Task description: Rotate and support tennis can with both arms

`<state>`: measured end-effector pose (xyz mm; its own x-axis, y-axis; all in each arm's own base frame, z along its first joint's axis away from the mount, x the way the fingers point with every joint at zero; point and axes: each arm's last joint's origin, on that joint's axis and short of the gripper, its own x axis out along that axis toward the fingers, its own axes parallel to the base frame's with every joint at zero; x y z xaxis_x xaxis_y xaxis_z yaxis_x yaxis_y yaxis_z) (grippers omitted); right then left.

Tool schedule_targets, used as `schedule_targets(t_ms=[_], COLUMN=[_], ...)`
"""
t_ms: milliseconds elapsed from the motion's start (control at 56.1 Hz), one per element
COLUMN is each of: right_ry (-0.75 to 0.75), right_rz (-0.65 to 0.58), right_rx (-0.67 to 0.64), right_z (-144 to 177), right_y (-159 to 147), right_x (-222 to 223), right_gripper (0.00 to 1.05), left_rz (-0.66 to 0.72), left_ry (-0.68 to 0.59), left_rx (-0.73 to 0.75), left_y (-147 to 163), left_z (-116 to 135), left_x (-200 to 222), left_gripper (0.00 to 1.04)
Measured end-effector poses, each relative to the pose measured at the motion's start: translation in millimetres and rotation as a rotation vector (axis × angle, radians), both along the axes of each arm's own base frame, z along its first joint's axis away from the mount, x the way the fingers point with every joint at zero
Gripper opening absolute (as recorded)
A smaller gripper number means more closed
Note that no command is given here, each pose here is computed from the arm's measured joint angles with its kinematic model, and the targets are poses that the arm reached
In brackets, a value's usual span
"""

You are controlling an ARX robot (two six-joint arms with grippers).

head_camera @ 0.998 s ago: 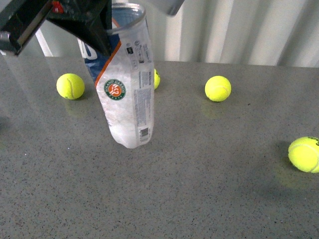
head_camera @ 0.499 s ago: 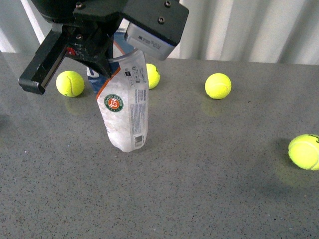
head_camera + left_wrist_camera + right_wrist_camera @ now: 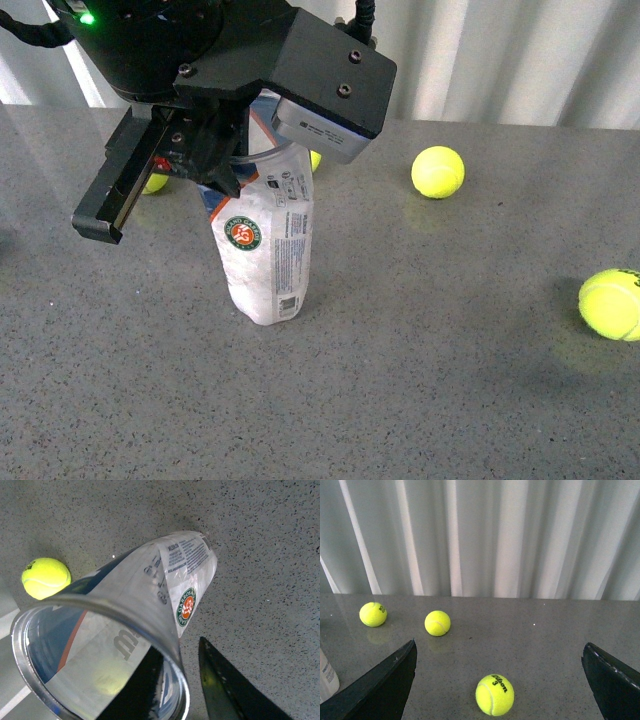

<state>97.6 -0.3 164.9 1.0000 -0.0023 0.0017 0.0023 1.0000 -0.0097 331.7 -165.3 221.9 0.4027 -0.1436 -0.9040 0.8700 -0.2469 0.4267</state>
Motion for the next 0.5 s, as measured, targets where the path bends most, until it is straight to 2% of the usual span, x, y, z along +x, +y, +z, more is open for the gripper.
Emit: schedule_targets(t_ms=[178, 303, 392, 499], right_ry=[0.000, 0.000, 0.000, 0.000], right_rz=[0.000, 0.000, 0.000, 0.000], right_rx=[0.000, 0.000, 0.000, 0.000], right_z=[0.0, 0.0, 0.0, 0.0], right_y=[0.0, 0.0, 0.0, 0.0], right_x=[0.0, 0.0, 0.0, 0.0], right_gripper=[0.98, 0.98, 0.98, 0.98], left_rz=[0.017, 0.045, 0.071, 0.132], left_ry=[0.014, -0.015, -0.078, -0.225], left_rx=[-0.036, -0.137, -0.274, -0.504], left_y=[4.0, 10.7, 21.0, 44.0], left_z=[14.6, 44.8, 75.6, 118.4], left_x=[-2.2, -0.7, -0.2, -0.5], left_gripper=[0.65, 0.84, 0.98, 0.97])
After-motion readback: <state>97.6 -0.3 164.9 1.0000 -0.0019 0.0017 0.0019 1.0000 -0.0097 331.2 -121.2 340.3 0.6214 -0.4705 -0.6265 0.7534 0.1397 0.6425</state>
